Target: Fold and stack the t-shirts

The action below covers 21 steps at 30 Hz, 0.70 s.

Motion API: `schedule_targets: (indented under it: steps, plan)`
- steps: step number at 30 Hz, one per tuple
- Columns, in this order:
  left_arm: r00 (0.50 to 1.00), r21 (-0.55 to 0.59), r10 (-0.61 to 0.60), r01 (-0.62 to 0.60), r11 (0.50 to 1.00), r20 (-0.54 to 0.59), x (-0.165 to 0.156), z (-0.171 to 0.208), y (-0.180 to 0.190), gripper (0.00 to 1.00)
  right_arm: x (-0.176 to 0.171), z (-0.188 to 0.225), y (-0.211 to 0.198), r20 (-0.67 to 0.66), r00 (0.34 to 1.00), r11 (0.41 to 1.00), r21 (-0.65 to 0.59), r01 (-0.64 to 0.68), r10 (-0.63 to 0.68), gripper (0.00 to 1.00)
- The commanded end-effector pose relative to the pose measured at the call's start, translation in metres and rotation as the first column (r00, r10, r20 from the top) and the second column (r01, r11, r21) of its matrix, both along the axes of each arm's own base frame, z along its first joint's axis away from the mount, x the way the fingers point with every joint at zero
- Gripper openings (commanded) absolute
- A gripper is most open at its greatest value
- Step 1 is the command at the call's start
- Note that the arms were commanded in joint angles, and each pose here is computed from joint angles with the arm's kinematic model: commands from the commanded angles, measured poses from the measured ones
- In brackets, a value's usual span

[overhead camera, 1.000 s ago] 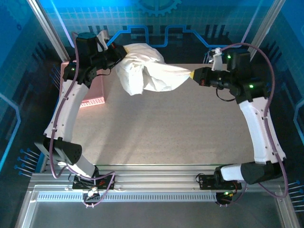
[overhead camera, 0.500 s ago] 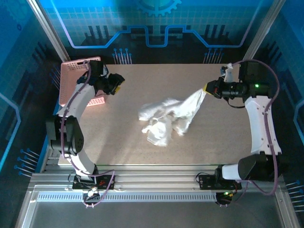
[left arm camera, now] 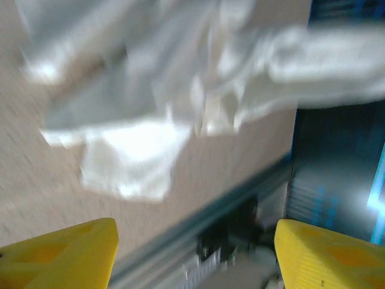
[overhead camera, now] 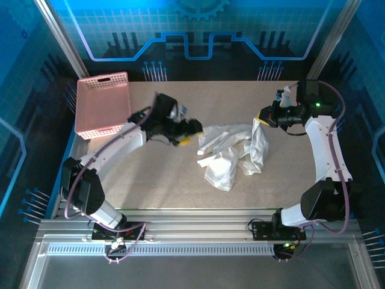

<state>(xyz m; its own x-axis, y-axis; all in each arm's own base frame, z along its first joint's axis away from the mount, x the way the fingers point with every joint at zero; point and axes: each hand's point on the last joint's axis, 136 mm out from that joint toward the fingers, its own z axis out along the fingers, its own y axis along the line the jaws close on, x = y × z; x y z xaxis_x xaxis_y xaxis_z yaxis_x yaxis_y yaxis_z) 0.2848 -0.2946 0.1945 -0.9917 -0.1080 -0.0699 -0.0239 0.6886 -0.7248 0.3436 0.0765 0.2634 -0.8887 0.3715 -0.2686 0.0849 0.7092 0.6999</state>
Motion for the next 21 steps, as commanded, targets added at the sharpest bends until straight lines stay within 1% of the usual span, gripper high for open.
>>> schedule_targets:
  steps: [1, 4, 7, 10, 17, 21]
  plan:
    - [0.979, 0.091, -0.105, 0.122, 0.988, -0.176, -0.053, -0.048, -0.005, 0.66, -0.004, -0.01, -0.006, -0.027, 1.0, 1.0, -0.016, 0.008, -0.008, 0.0]
    - [0.968, 0.12, -0.106, 0.136, 0.983, -0.227, -0.061, -0.08, -0.017, 0.63, -0.007, -0.013, -0.007, -0.028, 1.0, 1.0, -0.017, 0.005, -0.006, 0.0]
    - [0.968, 0.131, -0.104, 0.136, 0.982, -0.228, -0.056, -0.1, -0.03, 0.61, -0.009, -0.014, -0.006, -0.032, 1.0, 1.0, -0.014, 0.0, -0.001, 0.0]
    - [0.96, 0.141, -0.104, 0.144, 0.98, -0.259, -0.053, -0.122, -0.041, 0.57, -0.012, -0.015, -0.006, -0.035, 0.999, 1.0, -0.017, -0.005, 0.005, 0.0]
    - [0.943, 0.158, -0.097, 0.154, 0.975, -0.32, -0.05, -0.154, -0.056, 0.54, -0.017, -0.018, -0.011, -0.036, 0.999, 1.0, -0.024, -0.003, 0.002, 0.0]
    - [0.938, 0.187, -0.099, 0.168, 0.968, -0.334, -0.045, -0.176, -0.064, 0.48, -0.017, -0.019, -0.014, -0.032, 0.999, 1.0, -0.013, 0.007, -0.007, 0.0]
